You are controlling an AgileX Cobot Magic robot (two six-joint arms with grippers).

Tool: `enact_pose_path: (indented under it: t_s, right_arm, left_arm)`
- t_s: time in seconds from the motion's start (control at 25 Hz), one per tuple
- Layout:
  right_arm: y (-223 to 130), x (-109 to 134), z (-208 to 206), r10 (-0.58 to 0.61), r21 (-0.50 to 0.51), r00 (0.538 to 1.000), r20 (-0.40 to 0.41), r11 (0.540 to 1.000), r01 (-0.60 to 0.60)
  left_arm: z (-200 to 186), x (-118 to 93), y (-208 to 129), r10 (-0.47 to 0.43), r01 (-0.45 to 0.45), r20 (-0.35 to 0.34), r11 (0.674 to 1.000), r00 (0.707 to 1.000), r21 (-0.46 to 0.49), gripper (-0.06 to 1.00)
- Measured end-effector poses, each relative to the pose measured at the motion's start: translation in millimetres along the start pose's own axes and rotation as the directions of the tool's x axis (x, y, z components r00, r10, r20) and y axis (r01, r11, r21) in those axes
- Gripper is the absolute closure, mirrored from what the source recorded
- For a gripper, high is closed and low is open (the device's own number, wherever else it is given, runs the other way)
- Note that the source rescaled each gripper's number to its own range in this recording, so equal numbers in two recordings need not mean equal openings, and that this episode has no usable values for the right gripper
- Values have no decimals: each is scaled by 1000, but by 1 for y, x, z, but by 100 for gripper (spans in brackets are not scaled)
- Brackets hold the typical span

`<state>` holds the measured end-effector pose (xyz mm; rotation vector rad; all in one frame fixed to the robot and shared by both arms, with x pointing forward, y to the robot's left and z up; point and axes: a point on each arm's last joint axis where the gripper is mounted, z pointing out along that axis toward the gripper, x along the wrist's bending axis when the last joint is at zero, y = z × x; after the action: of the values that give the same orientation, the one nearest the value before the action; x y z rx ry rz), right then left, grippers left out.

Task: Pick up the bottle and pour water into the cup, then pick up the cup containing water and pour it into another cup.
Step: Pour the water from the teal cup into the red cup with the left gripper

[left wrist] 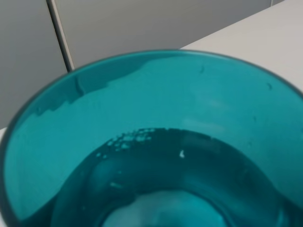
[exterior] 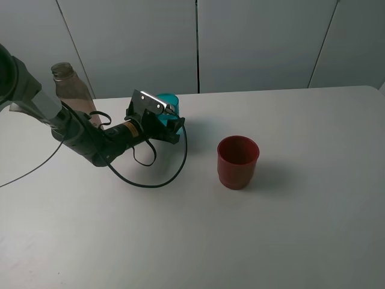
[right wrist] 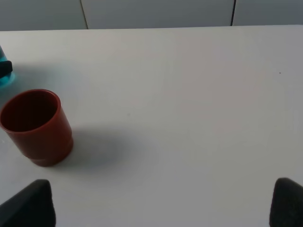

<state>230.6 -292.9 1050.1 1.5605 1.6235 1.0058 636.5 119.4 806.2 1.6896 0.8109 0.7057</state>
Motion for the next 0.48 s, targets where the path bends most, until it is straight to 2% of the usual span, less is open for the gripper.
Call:
enact_pose_path:
  t_s: [0.16,0.24,0.32,0.48]
  right_arm:
    - [0,0,0,0,0,1000,0,1000,0]
    - [0,0,0,0,0,1000,0,1000,0]
    - [0,0,0,0,0,1000,0,1000,0]
    - [0,0,0,0,0,1000,0,1000,0]
  left_arm:
    - [0,0,0,3,-3,4,1000,1000,0,81]
    - [0,-2,1,21,-21,28,1000,999,4,81]
    - [-1,-6,6,66,-68,80,998,995,14,81]
    - [-5,-15,24,172,-185,208,982,963,43,81]
